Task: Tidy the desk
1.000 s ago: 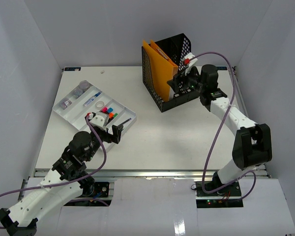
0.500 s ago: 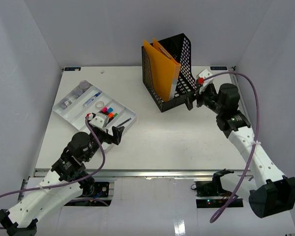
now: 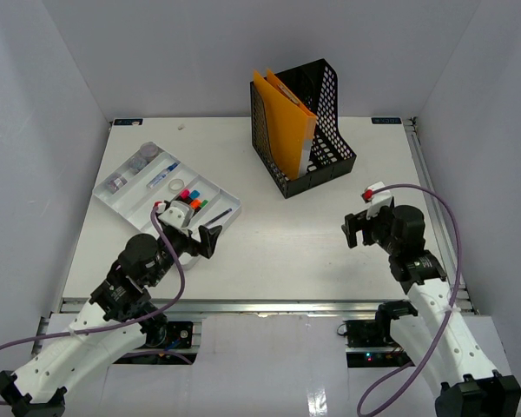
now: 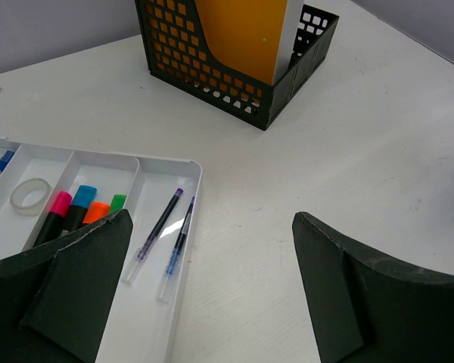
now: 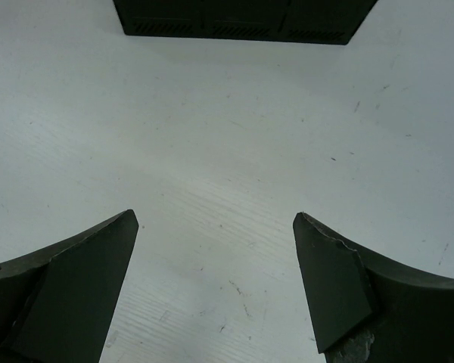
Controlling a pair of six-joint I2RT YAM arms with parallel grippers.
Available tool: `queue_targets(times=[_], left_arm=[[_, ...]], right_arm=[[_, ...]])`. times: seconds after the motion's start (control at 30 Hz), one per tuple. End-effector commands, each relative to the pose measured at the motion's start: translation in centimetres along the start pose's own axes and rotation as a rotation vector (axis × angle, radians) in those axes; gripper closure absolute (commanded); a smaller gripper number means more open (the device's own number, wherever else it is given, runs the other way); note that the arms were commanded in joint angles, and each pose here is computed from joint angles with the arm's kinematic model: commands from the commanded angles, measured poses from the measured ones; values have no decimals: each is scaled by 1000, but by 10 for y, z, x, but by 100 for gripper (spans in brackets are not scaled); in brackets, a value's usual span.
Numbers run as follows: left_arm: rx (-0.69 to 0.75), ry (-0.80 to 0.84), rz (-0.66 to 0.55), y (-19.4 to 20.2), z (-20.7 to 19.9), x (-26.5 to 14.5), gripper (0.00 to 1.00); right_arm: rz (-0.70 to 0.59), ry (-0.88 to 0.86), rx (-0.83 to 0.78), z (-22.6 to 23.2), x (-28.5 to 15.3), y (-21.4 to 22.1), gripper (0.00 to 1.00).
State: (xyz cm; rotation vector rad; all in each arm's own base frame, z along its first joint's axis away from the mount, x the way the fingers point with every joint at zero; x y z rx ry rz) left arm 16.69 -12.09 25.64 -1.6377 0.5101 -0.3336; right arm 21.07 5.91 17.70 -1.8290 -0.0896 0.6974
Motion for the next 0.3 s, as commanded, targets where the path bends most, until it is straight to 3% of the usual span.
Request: queue_targets(times=[0.0, 0.27], left_arm=[[-6, 11, 10, 2, -1, 0, 2], [-7, 7, 3, 0, -1, -1, 2]], right_arm=[[-60, 119, 83, -20, -8, -14, 10], [-44, 202, 141, -31, -10, -15, 10]])
Point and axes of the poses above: each gripper's point midway between its finger pads, its own x axis out along the fingers, its own z axis along the line the jaws close on, y = z × x, the point moved 6 cm from there along -x, back along the fingers, and after that the axes turned 7 degrees about -x, right-handed, at the moved point
